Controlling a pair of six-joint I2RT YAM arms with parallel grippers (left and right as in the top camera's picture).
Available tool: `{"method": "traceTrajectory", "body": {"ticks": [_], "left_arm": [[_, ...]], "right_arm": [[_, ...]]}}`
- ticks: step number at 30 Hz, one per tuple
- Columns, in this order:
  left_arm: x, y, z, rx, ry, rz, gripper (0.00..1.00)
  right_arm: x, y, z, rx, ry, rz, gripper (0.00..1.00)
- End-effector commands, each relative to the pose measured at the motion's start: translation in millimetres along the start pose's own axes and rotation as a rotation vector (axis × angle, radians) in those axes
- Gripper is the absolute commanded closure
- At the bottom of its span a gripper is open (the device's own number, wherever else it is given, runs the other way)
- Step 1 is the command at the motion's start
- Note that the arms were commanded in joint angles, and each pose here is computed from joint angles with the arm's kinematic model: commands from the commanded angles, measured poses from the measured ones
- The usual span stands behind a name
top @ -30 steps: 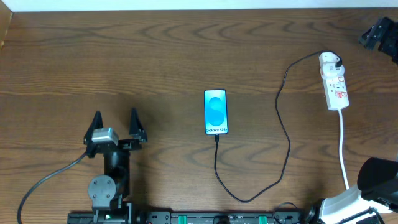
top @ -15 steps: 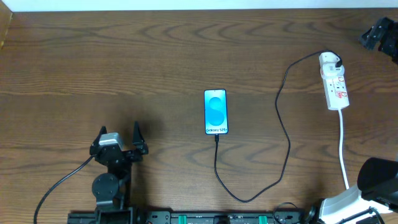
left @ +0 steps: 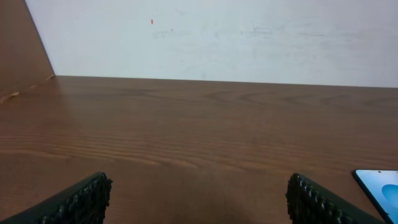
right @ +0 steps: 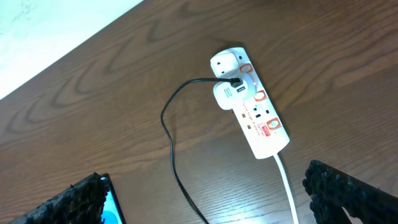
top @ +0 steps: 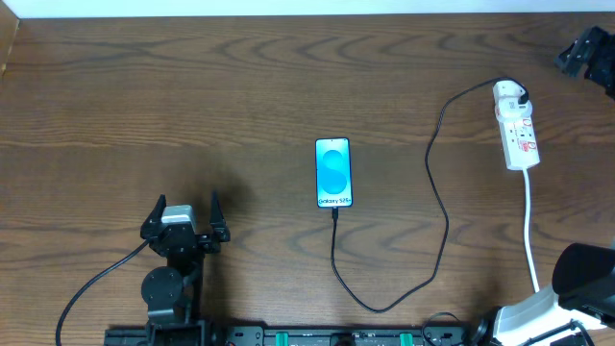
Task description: Plug charger to phone and switch on socket
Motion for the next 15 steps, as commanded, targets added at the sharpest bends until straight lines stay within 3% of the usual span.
{"method": "traceTrajectory", "body": {"ticks": [1,15], "left_arm": [[-13.0,0.0,-3.7,-0.027,0.007,0.045,0.10],[-12.8,0.2,-3.7,-0.026,-0.020,0.045,0.10]], "right_arm": [[0.1,0.3,1.4,0.003,0.008,0.001,0.01],[0.1,0.3,1.5,0.003,0.008,0.001,0.01]]}}
Point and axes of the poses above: each gripper's point midway between its finger pads, its own y axis out along the fingers, its own z axis along the line the jaws close on, x = y × z, the point moved 2 cm from there along -y, back along the fingers, and after that the axes turned 1 degree about y, right-handed, at the moved point
